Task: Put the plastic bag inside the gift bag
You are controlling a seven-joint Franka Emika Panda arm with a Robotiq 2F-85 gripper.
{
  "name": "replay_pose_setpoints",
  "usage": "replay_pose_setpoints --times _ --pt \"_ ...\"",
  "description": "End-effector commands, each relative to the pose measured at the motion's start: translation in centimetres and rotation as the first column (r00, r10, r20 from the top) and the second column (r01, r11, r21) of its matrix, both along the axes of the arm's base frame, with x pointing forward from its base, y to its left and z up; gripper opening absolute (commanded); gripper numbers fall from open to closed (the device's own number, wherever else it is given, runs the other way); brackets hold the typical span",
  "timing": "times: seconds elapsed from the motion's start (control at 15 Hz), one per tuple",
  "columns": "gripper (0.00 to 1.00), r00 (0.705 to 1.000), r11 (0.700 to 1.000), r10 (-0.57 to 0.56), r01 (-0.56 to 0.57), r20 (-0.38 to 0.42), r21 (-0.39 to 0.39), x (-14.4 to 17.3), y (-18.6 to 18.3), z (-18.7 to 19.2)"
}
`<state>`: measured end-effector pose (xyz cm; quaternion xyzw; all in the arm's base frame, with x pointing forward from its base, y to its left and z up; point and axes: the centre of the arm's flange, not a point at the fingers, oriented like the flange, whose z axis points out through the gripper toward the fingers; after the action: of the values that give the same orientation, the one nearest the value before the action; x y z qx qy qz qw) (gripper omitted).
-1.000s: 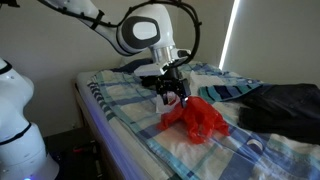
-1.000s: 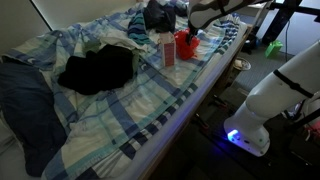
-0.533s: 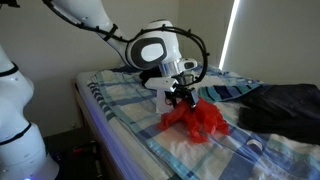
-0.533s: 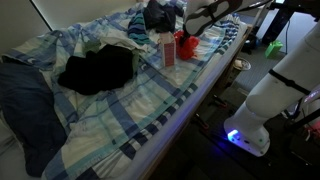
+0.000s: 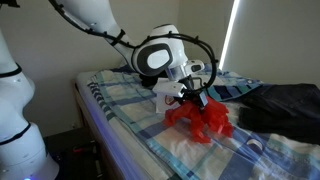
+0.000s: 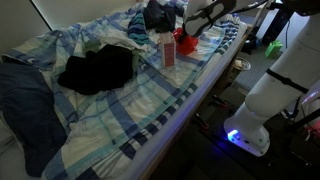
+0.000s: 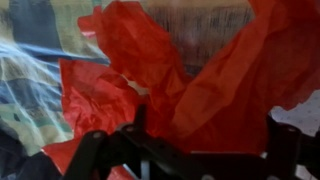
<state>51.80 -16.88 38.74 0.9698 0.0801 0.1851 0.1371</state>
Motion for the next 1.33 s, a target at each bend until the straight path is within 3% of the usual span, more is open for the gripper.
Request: replay_pose_setpoints --times 0.0,0.13,0.2,0.33,0.47,0.67,0.93,1.27 --pt "1.0 1.0 1.0 -0.01 0.01 -0.003 0.027 0.8 -0.9 -1.4" --pt "0.98 1.0 0.999 -0.022 0.023 -0.022 0.04 0.9 -1.1 -2.4" --pt "0.74 0.999 0.999 -0.027 0.028 -0.028 0.045 1.0 -1.2 -2.8" --pt "0.69 0.999 0.998 -0.015 0.017 -0.036 0.065 0.8 -1.4 -3.6" --pt "0.53 0.999 0.998 -0.015 0.017 -0.034 0.066 1.1 -1.4 -3.1" --pt "0.28 1.0 0.998 -0.026 0.026 -0.004 0.051 1.6 -1.6 -1.2" --pt "0.02 0.997 0.999 -0.038 0.038 0.074 0.007 2.0 -1.9 4.2" --pt "0.0 0.984 0.997 -0.016 0.03 0.179 -0.076 0.1 -1.3 12.2"
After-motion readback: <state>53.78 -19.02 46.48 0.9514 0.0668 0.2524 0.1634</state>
